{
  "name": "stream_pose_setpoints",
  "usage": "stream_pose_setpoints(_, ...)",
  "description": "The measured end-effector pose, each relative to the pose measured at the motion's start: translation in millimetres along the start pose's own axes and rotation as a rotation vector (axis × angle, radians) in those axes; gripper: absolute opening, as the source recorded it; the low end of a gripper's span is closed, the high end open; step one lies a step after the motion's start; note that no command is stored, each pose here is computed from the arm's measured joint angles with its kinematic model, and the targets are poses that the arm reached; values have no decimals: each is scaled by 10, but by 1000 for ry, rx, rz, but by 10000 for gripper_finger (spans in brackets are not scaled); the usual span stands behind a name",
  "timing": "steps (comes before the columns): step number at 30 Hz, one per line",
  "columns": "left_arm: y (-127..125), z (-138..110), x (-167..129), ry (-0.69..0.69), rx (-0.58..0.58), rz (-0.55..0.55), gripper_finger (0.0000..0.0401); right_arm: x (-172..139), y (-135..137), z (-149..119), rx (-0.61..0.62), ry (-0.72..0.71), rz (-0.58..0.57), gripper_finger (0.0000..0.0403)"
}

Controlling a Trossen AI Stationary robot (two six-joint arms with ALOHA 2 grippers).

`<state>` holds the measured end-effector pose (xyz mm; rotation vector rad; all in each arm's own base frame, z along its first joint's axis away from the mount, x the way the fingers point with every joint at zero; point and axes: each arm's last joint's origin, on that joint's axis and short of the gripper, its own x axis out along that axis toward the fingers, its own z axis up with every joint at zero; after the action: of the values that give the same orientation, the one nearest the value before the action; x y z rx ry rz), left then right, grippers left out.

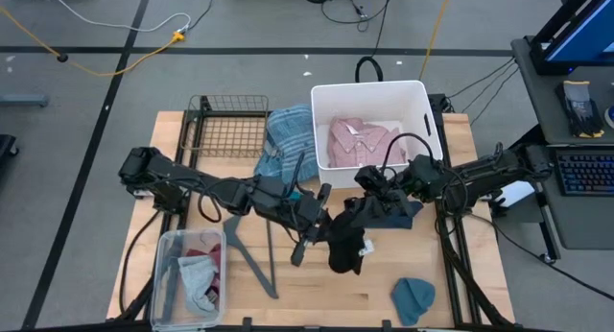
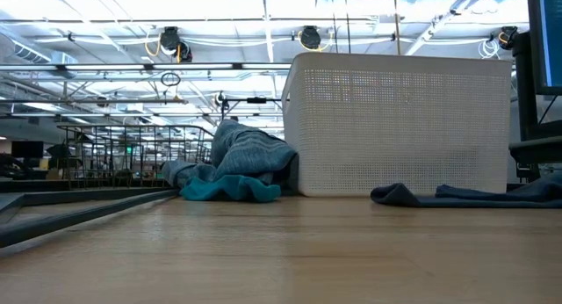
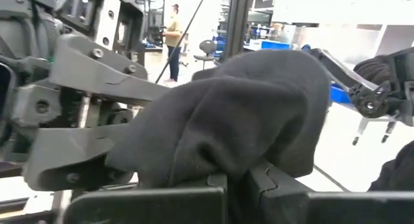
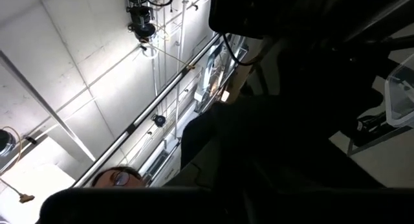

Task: Pick & Place Cloths
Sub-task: Put the black boxers into the transparent bin

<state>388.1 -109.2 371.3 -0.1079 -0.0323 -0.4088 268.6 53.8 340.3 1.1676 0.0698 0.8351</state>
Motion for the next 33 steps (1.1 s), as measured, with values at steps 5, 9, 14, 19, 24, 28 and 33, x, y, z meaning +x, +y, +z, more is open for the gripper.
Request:
stream_pose_setpoints(5, -25, -3, 3, 2, -8, -13, 1, 0, 3, -1, -2, 4, 4, 33)
stream_pose_setpoints(9, -29, -5, 4, 3, -10, -14, 1, 0, 6, -7, -5, 25, 10, 24)
stream_pose_setpoints(14, -32, -20, -4, 28, -36, -12, 0, -1, 11, -8, -5, 27, 13, 18)
stream_pose_setpoints(19, -91, 17, -152, 147, -99, 62, 0, -14, 56, -6, -12, 32, 25, 31)
stream_pose_setpoints(24, -220, 123, -334, 204, -124, 135, 0, -17, 73, -10, -32, 49, 38, 62)
stream_pose_setpoints(28, -346, 263, -485, 188, -115, 177, 0, -18, 74, -14, -41, 64, 43, 96)
stream_pose_setpoints(33, -492, 386, -672, 177, -138, 271, 0, -18, 72, -18, -39, 74, 42, 135)
